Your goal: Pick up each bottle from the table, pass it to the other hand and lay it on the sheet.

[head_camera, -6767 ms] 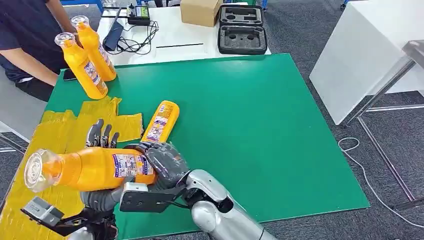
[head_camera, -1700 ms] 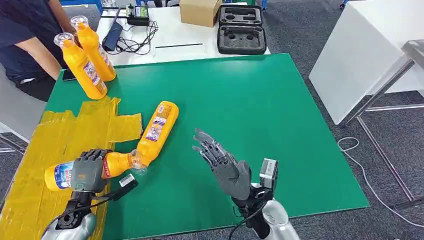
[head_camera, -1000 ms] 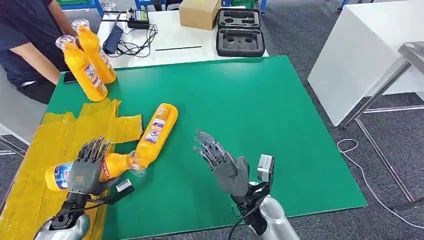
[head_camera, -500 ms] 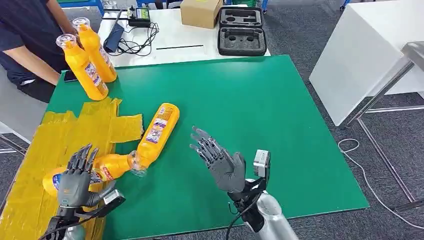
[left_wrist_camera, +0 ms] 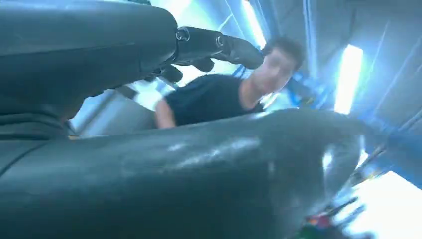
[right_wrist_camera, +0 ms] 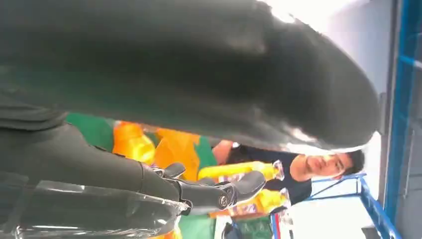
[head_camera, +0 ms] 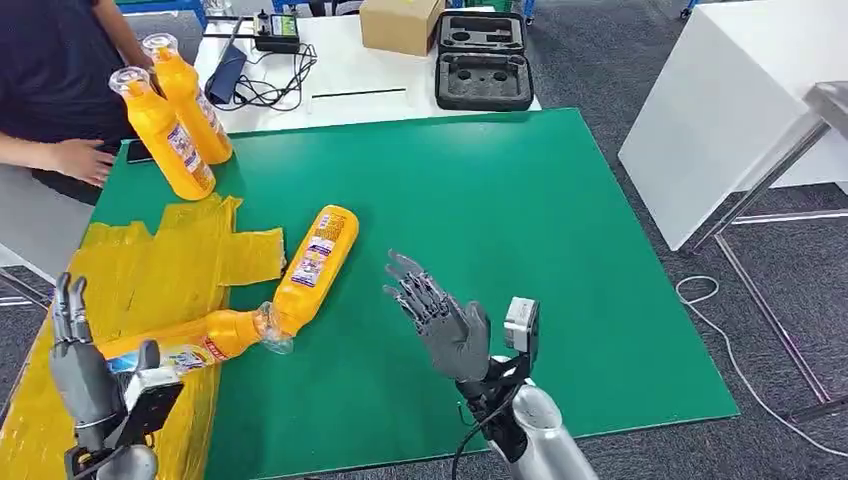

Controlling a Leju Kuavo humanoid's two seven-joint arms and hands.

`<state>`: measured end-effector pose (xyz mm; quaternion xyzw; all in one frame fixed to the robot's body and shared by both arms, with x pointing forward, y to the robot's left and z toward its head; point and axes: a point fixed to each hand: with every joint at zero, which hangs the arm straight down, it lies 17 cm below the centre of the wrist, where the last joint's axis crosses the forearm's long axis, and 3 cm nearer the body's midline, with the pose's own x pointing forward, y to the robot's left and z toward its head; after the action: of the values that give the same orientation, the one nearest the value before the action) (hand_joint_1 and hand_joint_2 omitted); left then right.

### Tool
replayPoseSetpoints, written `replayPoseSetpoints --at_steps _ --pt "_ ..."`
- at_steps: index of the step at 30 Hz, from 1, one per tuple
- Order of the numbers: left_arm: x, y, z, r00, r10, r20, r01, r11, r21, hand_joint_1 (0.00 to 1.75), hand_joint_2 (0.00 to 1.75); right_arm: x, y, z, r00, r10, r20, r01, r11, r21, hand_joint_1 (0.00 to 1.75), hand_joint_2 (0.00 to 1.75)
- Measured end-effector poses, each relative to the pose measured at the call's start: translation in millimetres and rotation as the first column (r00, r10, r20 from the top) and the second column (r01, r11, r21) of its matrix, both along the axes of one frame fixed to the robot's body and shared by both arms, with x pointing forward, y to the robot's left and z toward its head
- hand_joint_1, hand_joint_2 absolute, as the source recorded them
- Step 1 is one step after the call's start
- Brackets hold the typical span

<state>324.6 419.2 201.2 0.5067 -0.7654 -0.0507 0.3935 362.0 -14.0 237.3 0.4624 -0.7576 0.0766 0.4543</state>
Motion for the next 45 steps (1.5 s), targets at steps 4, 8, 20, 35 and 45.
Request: replayPoseSetpoints --at_steps 4,8,20,35,45 --pt "-11 -11 42 0.984 -0.078 0.157 0.093 0.991 -0.093 0.00 0.00 22 6 -13 0.992 -0.108 0.071 0.119 0.975 -0.185 0.00 0.00" --pt "-7 -30 64 0.962 -0.152 0.227 0.179 0.979 -0.101 0.00 0.00 55 3 -12 0.970 -0.183 0.161 0.227 0.916 -0.331 0.00 0.00" --pt "17 -62 87 0.887 -0.316 0.338 0.395 0.897 -0.199 0.00 0.00 142 -62 -15 0.826 -0.238 0.512 0.551 0.536 -0.640 0.00 0.00" --pt "21 -91 94 0.830 -0.422 0.365 0.515 0.831 -0.211 0.00 0.00 179 -111 -7 0.750 -0.221 0.623 0.657 0.356 -0.665 0.00 0.00" --pt "36 -94 131 0.759 -0.497 0.420 0.595 0.792 -0.137 0.00 0.00 159 -144 11 0.715 -0.230 0.660 0.693 0.352 -0.629 0.00 0.00"
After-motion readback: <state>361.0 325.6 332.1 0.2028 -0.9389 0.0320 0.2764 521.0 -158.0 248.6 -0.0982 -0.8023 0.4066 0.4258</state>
